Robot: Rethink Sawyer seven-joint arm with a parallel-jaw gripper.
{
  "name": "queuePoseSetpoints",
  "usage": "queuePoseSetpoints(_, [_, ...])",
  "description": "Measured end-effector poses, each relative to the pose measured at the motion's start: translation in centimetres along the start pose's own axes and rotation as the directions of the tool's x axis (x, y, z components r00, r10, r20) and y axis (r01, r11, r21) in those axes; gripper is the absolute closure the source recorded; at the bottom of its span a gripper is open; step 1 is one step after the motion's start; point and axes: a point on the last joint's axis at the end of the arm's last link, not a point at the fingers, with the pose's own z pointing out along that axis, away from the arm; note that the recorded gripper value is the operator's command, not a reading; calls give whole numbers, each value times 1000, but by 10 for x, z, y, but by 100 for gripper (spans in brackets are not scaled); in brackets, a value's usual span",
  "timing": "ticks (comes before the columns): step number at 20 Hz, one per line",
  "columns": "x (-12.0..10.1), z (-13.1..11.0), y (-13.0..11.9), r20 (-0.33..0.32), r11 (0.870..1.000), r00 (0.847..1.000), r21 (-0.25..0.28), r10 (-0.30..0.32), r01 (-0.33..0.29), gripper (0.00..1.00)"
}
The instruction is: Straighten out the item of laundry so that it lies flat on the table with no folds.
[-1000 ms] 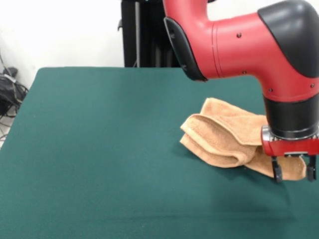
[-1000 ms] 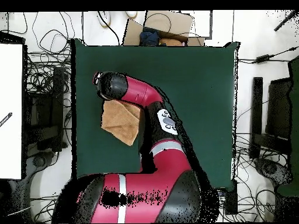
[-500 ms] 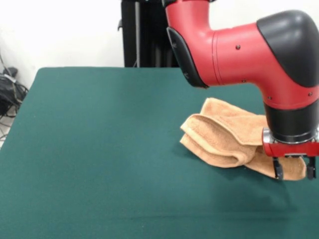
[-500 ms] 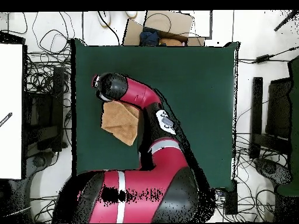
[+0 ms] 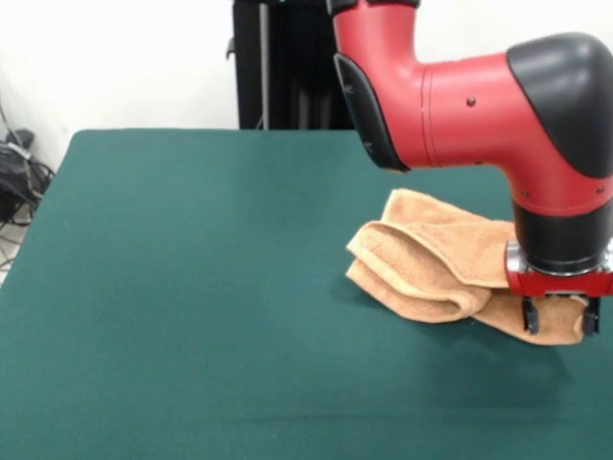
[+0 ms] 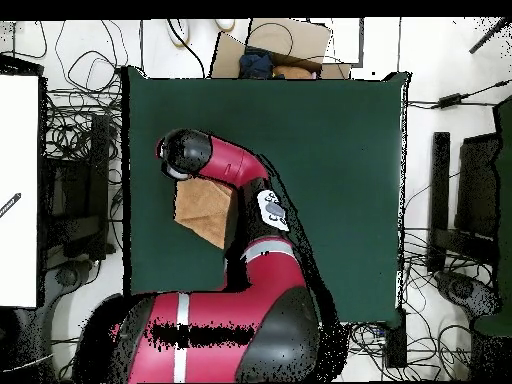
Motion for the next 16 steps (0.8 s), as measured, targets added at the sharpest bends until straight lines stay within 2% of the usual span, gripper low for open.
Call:
queuePoseSetpoints(6, [2,-2,3,-8,1000,1000,23,-10,10,0])
queuePoseSetpoints(16, [-1,-8,-6,-8,998,1000,65,-17,18,0])
